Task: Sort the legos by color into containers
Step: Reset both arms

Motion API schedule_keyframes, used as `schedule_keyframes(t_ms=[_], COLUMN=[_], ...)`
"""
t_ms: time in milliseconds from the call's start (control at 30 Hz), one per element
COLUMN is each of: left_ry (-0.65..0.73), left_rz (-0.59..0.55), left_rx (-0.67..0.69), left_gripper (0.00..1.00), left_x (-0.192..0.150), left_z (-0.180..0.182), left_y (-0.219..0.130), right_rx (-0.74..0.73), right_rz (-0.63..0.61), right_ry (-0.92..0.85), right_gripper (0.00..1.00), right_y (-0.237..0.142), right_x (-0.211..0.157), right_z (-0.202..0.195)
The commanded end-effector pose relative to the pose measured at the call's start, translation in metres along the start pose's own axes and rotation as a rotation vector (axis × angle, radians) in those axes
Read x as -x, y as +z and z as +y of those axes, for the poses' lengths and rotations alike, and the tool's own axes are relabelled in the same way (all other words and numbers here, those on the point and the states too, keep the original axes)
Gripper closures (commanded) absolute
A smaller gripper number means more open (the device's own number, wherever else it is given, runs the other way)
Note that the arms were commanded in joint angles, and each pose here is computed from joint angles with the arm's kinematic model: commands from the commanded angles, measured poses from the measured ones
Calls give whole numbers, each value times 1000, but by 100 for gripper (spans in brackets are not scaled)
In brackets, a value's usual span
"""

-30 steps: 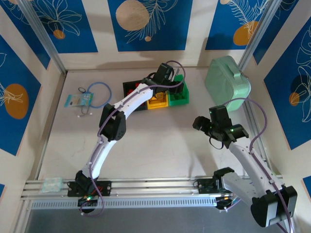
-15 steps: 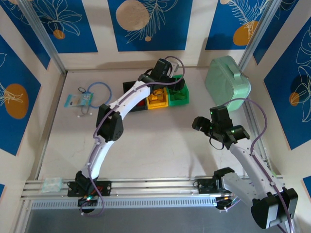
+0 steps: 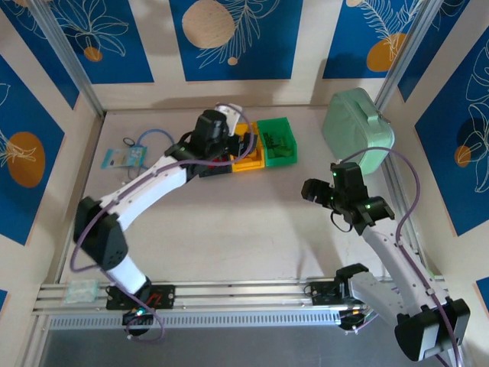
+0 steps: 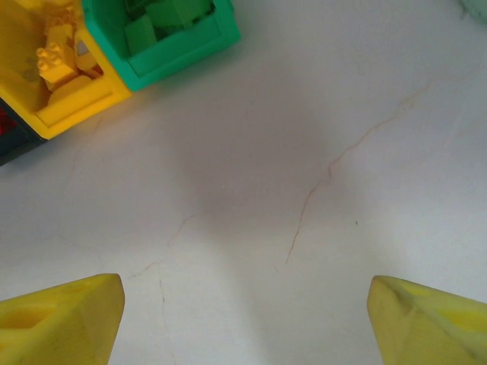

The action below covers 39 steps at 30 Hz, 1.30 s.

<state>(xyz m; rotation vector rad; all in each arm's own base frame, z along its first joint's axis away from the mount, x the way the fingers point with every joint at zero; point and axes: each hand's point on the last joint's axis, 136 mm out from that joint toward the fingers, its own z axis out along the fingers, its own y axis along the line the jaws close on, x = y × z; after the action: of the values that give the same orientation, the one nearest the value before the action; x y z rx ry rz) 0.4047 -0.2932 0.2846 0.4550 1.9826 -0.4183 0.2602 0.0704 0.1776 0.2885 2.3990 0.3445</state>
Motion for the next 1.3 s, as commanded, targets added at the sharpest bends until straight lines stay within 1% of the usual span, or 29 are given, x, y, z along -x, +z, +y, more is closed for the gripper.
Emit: schedule_keyframes(t_ms=[0,67,133,200,300,433,467,600,700,767,833,900,967,1033,1100,1233,1267], left_ry=[42,62,87,112,131,169,179,177,188,174,154,101,47,42,32,4,-2], left_rz=[-95,-100,-96,-100,-132,-193,-197,-149,-94,-80,-70,-56,-42,-22,-55,-101,-130], left_rx=[176,263,359,459,581,742,785,921,955,984,984,995,984,974,973,976,970], left_gripper=[12,12,11,10,8,5,1,0,0,0,0,0,0,0,0,0,0], left_x=[4,-7,-19,-35,-56,-85,-93,-119,-141,-158,-176,-198,-216,-217,-213,-208,-206], left_z=[36,54,73,93,116,145,152,176,185,193,200,211,219,222,226,235,235], left_y=[-33,-53,-73,-92,-120,-151,-158,-178,-176,-174,-167,-161,-155,-149,-145,-140,-140], right_rx=[20,35,52,73,88,52,33,-18,-60,-92,-102,-102,-78,-80,-97,-104,-101], right_rz=[-140,-195,-262,-334,-410,-406,-399,-385,-391,-399,-427,-463,-460,-444,-419,-442,-453], right_ry=[-76,-126,-164,-202,-213,-214,-212,-212,-212,-229,-263,-263,-242,-226,-235,-266,-278], right_gripper=[16,15,0,1,1,1,1,1,1,1,1,1,1,1,1,1,1], right_y=[-15,-18,-23,-28,-32,-21,-17,4,17,22,27,38,52,65,73,85,87], right_x=[28,35,40,44,45,36,33,18,9,8,10,11,10,10,17,32,36], right_z=[6,9,11,13,11,0,-5,-20,-33,-40,-42,-46,-50,-55,-57,-56,-54])
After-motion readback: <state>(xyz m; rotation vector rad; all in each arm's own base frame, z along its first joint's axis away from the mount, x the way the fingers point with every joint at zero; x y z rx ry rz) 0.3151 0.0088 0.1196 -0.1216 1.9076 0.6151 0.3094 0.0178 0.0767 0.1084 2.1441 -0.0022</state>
